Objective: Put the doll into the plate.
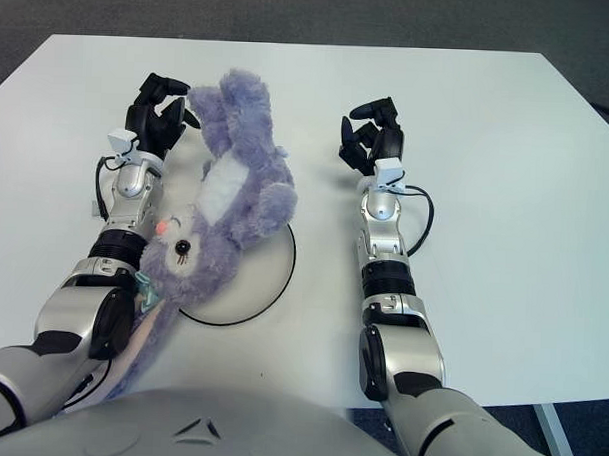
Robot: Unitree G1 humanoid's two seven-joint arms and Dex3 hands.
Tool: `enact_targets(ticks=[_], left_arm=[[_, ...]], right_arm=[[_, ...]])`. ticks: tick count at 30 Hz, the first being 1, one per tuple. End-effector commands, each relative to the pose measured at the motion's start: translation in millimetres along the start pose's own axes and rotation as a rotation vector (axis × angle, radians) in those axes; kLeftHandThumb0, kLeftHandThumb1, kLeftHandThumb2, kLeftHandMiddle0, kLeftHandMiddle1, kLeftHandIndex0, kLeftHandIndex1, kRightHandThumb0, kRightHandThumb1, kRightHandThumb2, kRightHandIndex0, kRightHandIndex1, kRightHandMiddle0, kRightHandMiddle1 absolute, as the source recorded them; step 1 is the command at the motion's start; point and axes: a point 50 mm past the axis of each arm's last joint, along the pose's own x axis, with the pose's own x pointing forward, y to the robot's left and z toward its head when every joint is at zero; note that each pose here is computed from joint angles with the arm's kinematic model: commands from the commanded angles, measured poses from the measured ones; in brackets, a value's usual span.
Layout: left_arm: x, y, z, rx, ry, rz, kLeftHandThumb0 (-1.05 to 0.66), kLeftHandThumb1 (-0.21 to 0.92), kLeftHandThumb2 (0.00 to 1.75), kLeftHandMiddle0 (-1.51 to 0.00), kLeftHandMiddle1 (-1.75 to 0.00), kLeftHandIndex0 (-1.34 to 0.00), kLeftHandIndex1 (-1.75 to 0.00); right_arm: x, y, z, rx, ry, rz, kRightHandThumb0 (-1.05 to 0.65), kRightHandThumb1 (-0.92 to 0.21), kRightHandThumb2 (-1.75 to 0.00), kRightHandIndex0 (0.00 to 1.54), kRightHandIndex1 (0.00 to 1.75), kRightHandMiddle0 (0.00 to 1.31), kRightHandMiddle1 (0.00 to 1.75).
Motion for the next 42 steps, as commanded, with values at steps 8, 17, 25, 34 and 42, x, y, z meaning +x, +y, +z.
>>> enact_targets(ticks=[8,17,25,34,42], left_arm=[[-4.4,1.5,-2.6,-0.005,0.008,0.012,-0.35,0.92,0.33,-0.78,-1.75,-0.41,-1.53],[-6.6,2.0,-3.9,-0.010,0.010,0.010,-0.35,0.92,0.32,-0.78,-1.75,-0.41,-1.53],[-15.6,5.8,-7.6,-0.014,0.012,0.001,-0.35,0.92,0.33,-0.79,-1.75,-0.40,-1.54],[-24.0,15.0,-8.0,-0.004,0.010,0.005,-0.35,0.92,0.34,-0.80,-1.75,-0.39,-1.55],[-42.9,33.7,-2.6,0.043,-0.012,-0.018,-0.35,0.92,0.34,-0.82,-1.75,-0.39,-1.55]], right_arm=[[-1.2,-2.7,-4.2,0.029,0.029,-0.020,-0.36,-0.80,-0.63,0.76,1.75,0.32,1.70],[-3.3,-4.0,-6.4,0.032,0.037,-0.020,-0.36,-0.82,-0.60,0.75,1.74,0.33,1.68],[-10.2,-4.2,-13.9,0.021,0.108,-0.013,-0.36,-0.82,-0.58,0.74,1.74,0.34,1.67],[-12.9,-5.5,-13.1,-0.001,0.140,-0.016,-0.36,-0.82,-0.58,0.74,1.73,0.34,1.66],[-26.2,-14.5,-11.6,-0.031,0.151,-0.020,-0.37,-0.81,-0.60,0.74,1.73,0.35,1.67]])
